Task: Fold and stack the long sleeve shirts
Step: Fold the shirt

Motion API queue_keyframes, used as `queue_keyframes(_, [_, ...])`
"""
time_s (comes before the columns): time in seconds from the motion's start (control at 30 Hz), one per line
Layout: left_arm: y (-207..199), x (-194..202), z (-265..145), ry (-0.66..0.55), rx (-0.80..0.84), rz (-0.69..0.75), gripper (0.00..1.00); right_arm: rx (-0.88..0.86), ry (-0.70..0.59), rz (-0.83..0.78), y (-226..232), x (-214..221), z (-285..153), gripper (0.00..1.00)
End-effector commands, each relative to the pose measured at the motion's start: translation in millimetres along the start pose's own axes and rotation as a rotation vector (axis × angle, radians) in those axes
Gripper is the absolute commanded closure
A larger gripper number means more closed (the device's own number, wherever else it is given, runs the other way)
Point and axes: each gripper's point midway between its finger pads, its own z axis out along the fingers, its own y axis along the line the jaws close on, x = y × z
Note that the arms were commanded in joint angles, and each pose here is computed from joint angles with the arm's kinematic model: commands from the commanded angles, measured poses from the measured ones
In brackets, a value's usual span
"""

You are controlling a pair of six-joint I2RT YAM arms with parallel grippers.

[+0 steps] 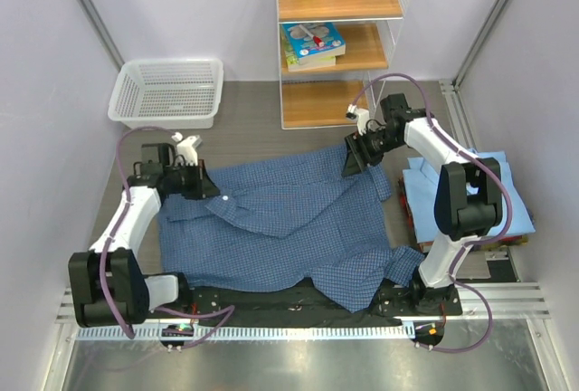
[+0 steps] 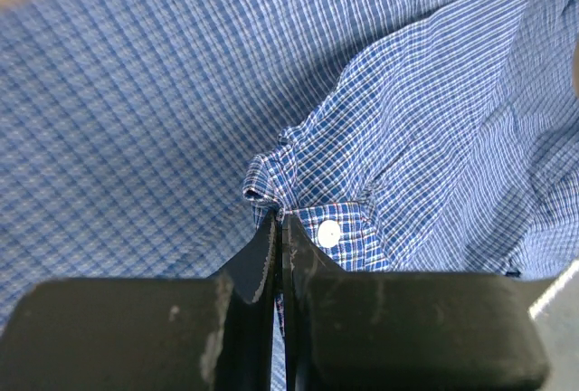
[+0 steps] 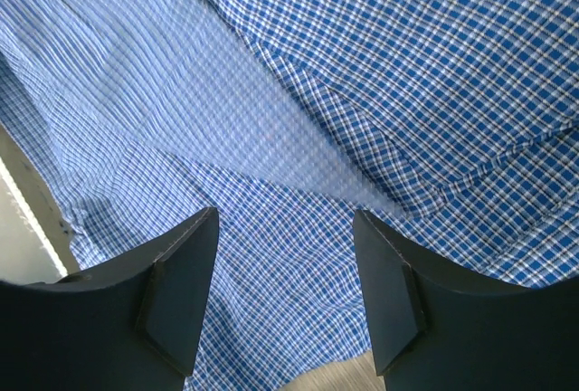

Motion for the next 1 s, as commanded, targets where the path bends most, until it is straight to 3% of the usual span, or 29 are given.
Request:
queue_keyframes(0.0, [-4.6, -26.9, -19.5, -0.148, 0.076, 0.139, 1.00, 0.035, 0.008, -0.051, -1.7, -8.4, -5.2, 0.34])
queue_keyframes(0.07, [-5.4, -28.3, -25.3, -0.195, 0.099, 0.186, 1.00, 0.041, 0.013, -0.049, -4.2, -8.1, -4.1, 0.34])
queue_keyframes(0.23, [16.4, -20.6, -22.2, -0.177, 0.000, 0.263, 0.99, 0.056, 0.019, -0.051, -8.3, -8.9, -3.2, 0.35])
queue_keyframes(0.4, [66.7, -19.0, -23.9, -0.152, -0.204, 0.326, 0.83, 0.068, 0.029, -0.054, -10.8, -8.1, -2.1, 0.37])
queue_keyframes(0.47, [84.1, -22.1, -31.4, -0.155, -0.271, 0.348, 0.65, 0.083, 0.042, -0.071, -12.2, -6.7, -1.2, 0.39])
queue_keyframes(0.57, [80.9, -16.8, -46.9, -0.054, -0.281, 0.382, 0.20, 0.113, 0.066, -0.109, -11.4, -4.5, -1.1, 0.41])
queue_keyframes(0.6, [76.5, -11.5, -50.4, -0.019, -0.261, 0.417, 0.16, 0.122, 0.070, -0.122, -10.0, -4.4, -1.4, 0.42])
queue_keyframes(0.7, [56.4, 15.0, -52.1, 0.087, -0.200, 0.449, 0.17, 0.154, 0.122, -0.176, -6.6, 4.8, 5.0, 0.44])
queue_keyframes(0.83, [75.9, 63.1, -39.8, 0.305, -0.243, 0.388, 0.20, 0.198, 0.188, -0.187, -14.8, 24.3, 23.5, 0.44])
queue_keyframes(0.97, [108.4, 75.3, -28.6, 0.467, -0.302, 0.308, 0.28, 0.223, 0.226, -0.138, -27.6, 37.8, 41.1, 0.46])
